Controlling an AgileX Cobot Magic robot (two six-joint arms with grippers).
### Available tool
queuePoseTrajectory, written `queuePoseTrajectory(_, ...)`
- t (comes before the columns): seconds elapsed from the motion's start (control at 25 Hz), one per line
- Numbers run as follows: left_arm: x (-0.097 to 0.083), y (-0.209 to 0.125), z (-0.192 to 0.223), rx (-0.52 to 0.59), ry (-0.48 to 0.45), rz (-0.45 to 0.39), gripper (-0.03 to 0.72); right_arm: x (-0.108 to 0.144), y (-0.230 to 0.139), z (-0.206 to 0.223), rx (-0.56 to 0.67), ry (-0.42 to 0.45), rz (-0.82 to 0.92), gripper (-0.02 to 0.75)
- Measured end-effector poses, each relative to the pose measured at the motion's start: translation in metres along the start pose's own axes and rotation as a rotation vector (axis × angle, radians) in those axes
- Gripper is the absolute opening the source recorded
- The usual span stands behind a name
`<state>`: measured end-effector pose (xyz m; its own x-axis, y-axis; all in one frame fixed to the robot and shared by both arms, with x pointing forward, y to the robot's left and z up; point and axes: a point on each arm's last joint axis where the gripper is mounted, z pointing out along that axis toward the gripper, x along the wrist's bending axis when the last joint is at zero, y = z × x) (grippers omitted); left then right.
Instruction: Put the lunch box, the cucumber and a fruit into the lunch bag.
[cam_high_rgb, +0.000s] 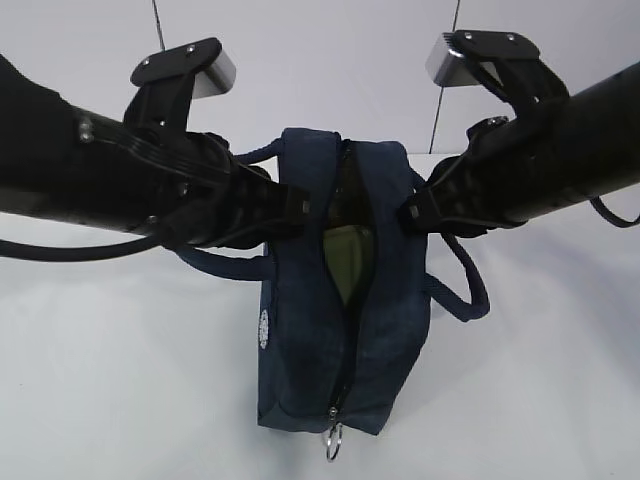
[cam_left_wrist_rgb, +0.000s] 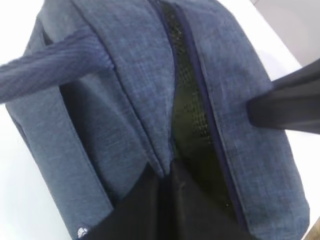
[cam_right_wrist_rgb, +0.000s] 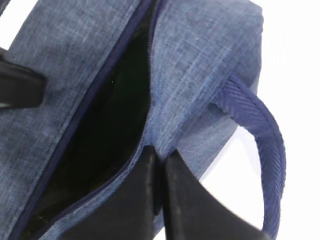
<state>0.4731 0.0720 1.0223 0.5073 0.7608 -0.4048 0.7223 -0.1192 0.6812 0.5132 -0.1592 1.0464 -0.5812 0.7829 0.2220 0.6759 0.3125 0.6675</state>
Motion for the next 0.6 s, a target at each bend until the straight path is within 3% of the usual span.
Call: queuePoseTrajectory(0.6,0.0033,-0.0002,0.0064,-0.016,0.022,-0.003,0.000,-0.0033,0.0015,0.0044,-0.018,-0.019,-0.023,-0.004)
